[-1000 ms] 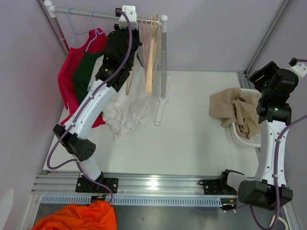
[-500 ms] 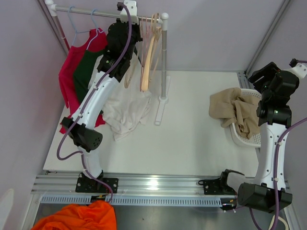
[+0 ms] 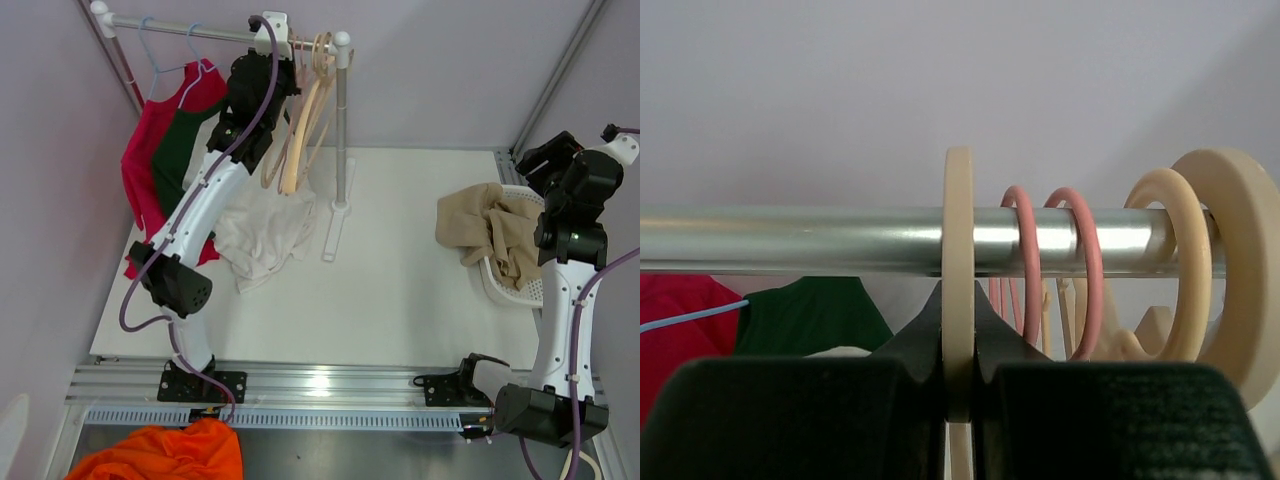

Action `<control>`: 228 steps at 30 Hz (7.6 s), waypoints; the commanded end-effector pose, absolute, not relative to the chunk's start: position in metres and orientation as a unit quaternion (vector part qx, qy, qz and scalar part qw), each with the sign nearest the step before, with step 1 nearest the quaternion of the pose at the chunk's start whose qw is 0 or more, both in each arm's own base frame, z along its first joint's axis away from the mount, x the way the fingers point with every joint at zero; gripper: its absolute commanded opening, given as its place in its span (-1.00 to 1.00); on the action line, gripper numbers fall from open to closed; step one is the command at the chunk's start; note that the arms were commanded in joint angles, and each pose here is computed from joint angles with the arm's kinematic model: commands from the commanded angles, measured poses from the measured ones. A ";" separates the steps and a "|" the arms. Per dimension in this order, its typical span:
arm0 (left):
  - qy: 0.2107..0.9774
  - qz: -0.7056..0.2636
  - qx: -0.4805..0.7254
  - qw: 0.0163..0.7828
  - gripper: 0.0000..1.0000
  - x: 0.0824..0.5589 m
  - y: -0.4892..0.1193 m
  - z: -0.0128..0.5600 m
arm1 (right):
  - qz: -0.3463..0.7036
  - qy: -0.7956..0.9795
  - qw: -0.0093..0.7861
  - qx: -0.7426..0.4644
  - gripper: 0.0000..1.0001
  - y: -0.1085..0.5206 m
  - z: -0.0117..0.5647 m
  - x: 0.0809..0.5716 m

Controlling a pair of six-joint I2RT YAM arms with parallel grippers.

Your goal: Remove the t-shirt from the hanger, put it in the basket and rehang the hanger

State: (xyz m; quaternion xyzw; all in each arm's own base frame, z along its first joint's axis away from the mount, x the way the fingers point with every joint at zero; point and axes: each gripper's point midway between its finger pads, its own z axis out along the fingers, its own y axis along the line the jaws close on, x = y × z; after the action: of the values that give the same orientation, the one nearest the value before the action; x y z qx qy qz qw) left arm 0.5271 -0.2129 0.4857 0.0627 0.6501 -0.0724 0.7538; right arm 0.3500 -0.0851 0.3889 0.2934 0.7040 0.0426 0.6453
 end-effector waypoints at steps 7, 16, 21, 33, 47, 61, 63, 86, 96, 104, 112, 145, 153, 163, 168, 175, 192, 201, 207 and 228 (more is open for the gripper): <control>0.648 -0.101 0.043 0.754 -0.92 0.508 -0.195 0.497 | 0.056 0.690 0.666 0.277 0.37 -0.077 0.404 0.344; 0.620 -0.103 0.034 0.777 0.02 0.475 -0.176 0.526 | 0.068 0.692 0.665 0.274 0.38 -0.072 0.404 0.344; 0.597 -0.114 0.040 0.793 0.25 0.441 -0.162 0.549 | 0.076 0.692 0.665 0.269 0.38 -0.067 0.405 0.346; 0.590 -0.110 0.010 0.800 0.27 0.425 -0.082 0.573 | 0.090 0.703 0.662 0.245 0.40 -0.044 0.404 0.354; 0.635 -0.100 0.035 0.765 0.37 0.475 -0.037 0.533 | 0.104 0.710 0.658 0.228 0.43 -0.025 0.402 0.368; 0.659 -0.106 0.016 0.745 0.15 0.536 -0.026 0.501 | 0.092 0.716 0.656 0.220 0.45 -0.023 0.398 0.376; 0.661 -0.108 0.015 0.742 0.05 0.544 -0.026 0.496 | 0.090 0.715 0.657 0.223 0.45 -0.024 0.399 0.377; 0.661 -0.146 0.017 0.735 -0.99 0.551 -0.040 0.497 | 0.094 0.722 0.650 0.218 0.46 -0.016 0.390 0.387; 0.609 -0.155 0.022 0.778 -0.99 0.528 -0.044 0.560 | 0.095 0.724 0.650 0.214 0.46 -0.014 0.392 0.386; 0.588 -0.161 0.023 0.792 -0.99 0.507 -0.046 0.588 | 0.097 0.726 0.647 0.211 0.46 -0.012 0.389 0.385; 0.588 -0.158 0.021 0.793 -0.99 0.479 -0.055 0.596 | 0.102 0.726 0.647 0.209 0.46 -0.009 0.386 0.381; 0.628 -0.071 -0.122 0.765 -0.99 0.332 -0.060 0.555 | 0.293 0.724 0.625 -0.001 0.63 0.099 0.404 0.329; 0.659 -0.021 -0.155 0.735 -0.99 0.314 -0.052 0.518 | 0.372 0.689 0.613 -0.106 0.75 0.158 0.409 0.304; 0.675 0.049 -0.184 0.713 -0.99 0.314 -0.051 0.483 | 0.414 0.672 0.570 -0.227 0.79 0.257 0.388 0.265; 0.670 0.094 -0.219 0.703 -0.99 0.309 -0.046 0.477 | 0.445 0.654 0.547 -0.274 0.80 0.307 0.378 0.242; 0.672 0.166 -0.239 0.681 -0.98 0.308 -0.051 0.460 | 0.486 0.625 0.515 -0.328 0.80 0.366 0.368 0.217; 0.677 0.147 -0.223 0.686 -0.99 0.320 -0.067 0.470 | 0.527 0.556 0.480 -0.427 0.84 0.425 0.321 0.121; 0.697 0.104 -0.211 0.678 -0.99 0.321 -0.079 0.458 | 0.515 0.559 0.496 -0.419 0.52 0.445 0.308 0.127; 0.702 0.096 -0.208 0.675 -0.99 0.324 -0.084 0.450 | 0.518 0.561 0.490 -0.421 -0.49 0.451 0.308 0.126; 0.705 0.097 -0.216 0.668 -0.99 0.375 -0.082 0.435 | 0.523 0.588 0.400 -0.470 -1.00 0.406 0.283 0.018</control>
State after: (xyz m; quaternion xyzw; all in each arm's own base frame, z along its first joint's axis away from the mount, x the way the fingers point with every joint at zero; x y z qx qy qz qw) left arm 0.3632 -0.0811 0.4118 -0.1900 0.7272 0.1324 0.6462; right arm 0.0445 0.4190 0.2904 -0.4640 0.5771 0.5224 0.4227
